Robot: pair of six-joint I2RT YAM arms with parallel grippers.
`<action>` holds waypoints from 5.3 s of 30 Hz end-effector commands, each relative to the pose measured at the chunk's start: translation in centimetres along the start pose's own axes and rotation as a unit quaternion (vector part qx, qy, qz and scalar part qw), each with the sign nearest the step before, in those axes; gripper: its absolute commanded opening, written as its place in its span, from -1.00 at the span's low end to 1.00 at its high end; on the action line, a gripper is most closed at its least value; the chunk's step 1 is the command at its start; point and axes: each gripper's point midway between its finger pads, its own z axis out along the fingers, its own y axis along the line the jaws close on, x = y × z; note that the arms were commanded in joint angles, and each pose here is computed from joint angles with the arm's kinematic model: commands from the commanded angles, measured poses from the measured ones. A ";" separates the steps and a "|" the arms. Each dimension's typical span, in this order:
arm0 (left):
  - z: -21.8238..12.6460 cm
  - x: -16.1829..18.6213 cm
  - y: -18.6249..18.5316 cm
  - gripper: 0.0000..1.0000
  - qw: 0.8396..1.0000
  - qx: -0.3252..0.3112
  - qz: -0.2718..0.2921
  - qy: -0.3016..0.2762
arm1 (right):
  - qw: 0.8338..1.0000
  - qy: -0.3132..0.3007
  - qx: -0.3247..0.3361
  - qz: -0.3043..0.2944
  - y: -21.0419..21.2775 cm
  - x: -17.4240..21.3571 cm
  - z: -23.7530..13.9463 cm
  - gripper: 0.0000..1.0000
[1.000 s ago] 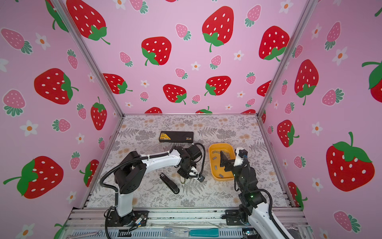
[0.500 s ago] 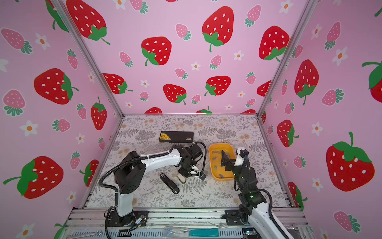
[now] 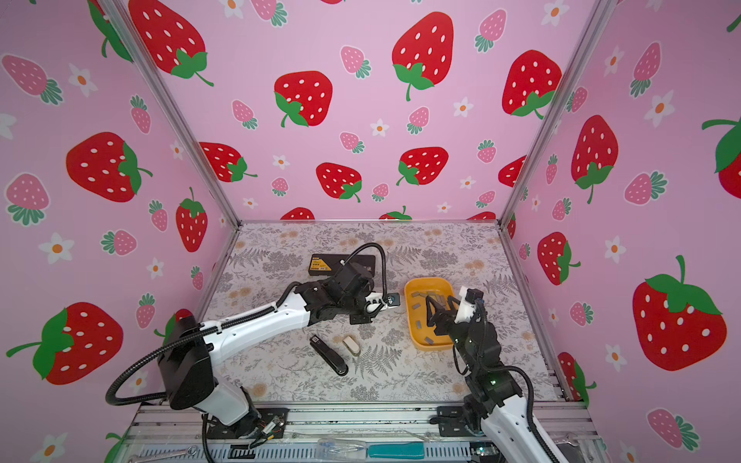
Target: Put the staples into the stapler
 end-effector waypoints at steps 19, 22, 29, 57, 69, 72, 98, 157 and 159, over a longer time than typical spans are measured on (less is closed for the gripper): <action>-4.1 -2.2 -0.7 -1.00 0.982 -0.009 -0.144 -0.118 | 0.969 0.085 -0.216 0.087 9.9 2.4 -0.4 0.07; -3.7 -2.4 -1.1 -1.00 0.984 0.006 -0.137 -0.116 | 0.969 0.087 -0.213 0.086 10.1 2.8 0.1 0.07; -2.9 -2.6 -1.9 -1.00 0.987 0.022 -0.120 -0.102 | 0.966 0.109 -0.217 0.086 11.1 3.9 1.3 -0.04; -4.2 -4.3 -2.2 -1.00 0.986 0.016 -0.107 -0.125 | 0.976 0.132 -0.157 0.074 10.7 6.9 3.7 -0.28; -6.3 -5.5 -1.3 -1.00 0.980 -0.003 -0.121 -0.160 | 0.976 0.152 -0.144 0.065 10.3 8.4 4.6 -0.39; -6.8 -5.6 -1.4 -1.00 0.978 -0.005 -0.122 -0.170 | 0.976 0.154 -0.142 0.063 10.2 8.6 4.6 -0.39; -10.2 -6.2 0.4 -1.00 0.957 -0.031 -0.156 -0.244 | 0.979 0.164 -0.113 0.048 9.4 10.0 5.7 -0.57; -9.6 -4.7 -2.7 -1.00 0.967 0.032 -0.115 -0.225 | 0.952 0.048 -0.299 -0.048 17.0 2.3 -0.9 -0.59; -9.7 -4.9 -2.6 -1.00 0.966 0.031 -0.116 -0.229 | 0.952 0.056 -0.295 -0.049 16.9 2.8 -0.6 -0.59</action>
